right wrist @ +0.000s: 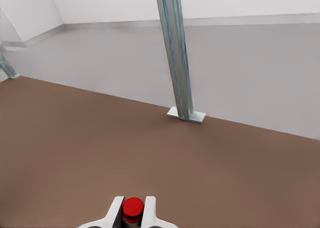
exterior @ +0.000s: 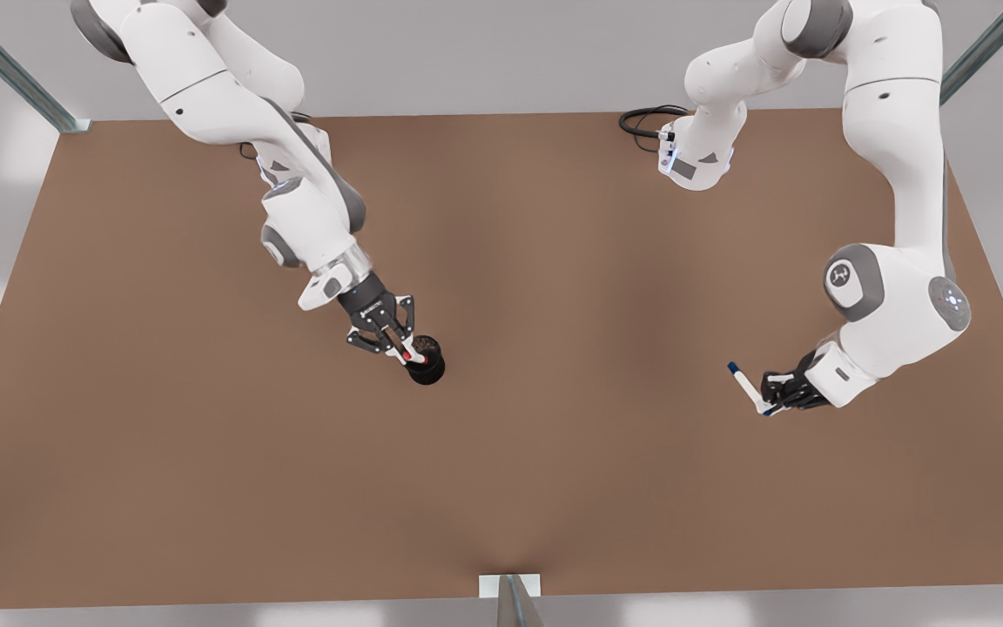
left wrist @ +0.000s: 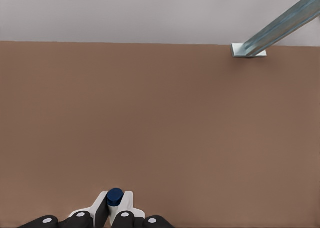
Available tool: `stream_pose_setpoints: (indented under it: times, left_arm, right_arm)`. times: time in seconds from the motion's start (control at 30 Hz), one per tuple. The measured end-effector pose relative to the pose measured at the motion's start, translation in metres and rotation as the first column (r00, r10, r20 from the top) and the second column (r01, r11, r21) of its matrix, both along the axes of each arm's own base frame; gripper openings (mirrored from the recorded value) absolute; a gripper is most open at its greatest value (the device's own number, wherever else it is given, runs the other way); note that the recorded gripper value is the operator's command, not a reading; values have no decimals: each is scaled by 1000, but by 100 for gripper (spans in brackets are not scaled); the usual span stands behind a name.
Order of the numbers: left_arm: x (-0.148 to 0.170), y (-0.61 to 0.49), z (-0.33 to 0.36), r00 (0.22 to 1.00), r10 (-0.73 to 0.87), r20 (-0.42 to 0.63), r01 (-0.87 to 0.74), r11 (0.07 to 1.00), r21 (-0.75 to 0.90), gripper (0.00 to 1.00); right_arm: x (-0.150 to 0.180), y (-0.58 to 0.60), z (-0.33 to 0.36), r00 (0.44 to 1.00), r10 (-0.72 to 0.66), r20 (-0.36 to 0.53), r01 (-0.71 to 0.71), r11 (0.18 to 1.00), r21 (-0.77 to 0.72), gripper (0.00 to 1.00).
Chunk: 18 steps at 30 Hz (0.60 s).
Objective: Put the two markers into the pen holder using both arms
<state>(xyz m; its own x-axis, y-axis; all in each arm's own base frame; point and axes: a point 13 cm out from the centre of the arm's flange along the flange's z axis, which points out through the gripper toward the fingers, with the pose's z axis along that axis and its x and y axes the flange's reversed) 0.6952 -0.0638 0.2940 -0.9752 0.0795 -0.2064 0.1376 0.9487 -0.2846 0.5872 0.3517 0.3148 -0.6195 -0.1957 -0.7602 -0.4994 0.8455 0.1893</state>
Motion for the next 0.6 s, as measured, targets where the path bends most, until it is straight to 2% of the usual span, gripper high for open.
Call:
stream_pose_setpoints:
  times: [0.13,0.2,0.3,0.43,0.5,0.57,0.6]
  left_arm:
    - [-6,-2,1,999,8,-35,-8,1000,-7,21]
    - [-10,-9,-1,998,4,-56,-4,1000,-10,21]
    - [-19,-27,-7,996,-18,-91,16,1000,-15,21]
    - [-25,-33,-14,992,-17,-123,15,1000,-19,21]
    - [-14,-54,9,996,-32,-88,28,998,-49,21]
    - [0,-123,41,993,-111,-27,108,990,-95,21]
    - [5,-166,53,988,-154,3,153,980,-126,21]
  right_arm:
    - [-9,12,-11,999,36,-9,-36,999,0,21]
    - [-10,6,-35,998,33,-52,-33,999,4,99]
    - [-6,-6,-56,996,19,-86,-18,1000,3,100]
    - [4,-11,-50,997,8,-74,-8,1000,1,100]
    - [49,-15,6,999,-33,4,33,999,-20,100]
    - [98,-2,119,991,-102,81,105,994,-34,100]
    - [109,-3,163,986,-151,68,154,987,-44,100]
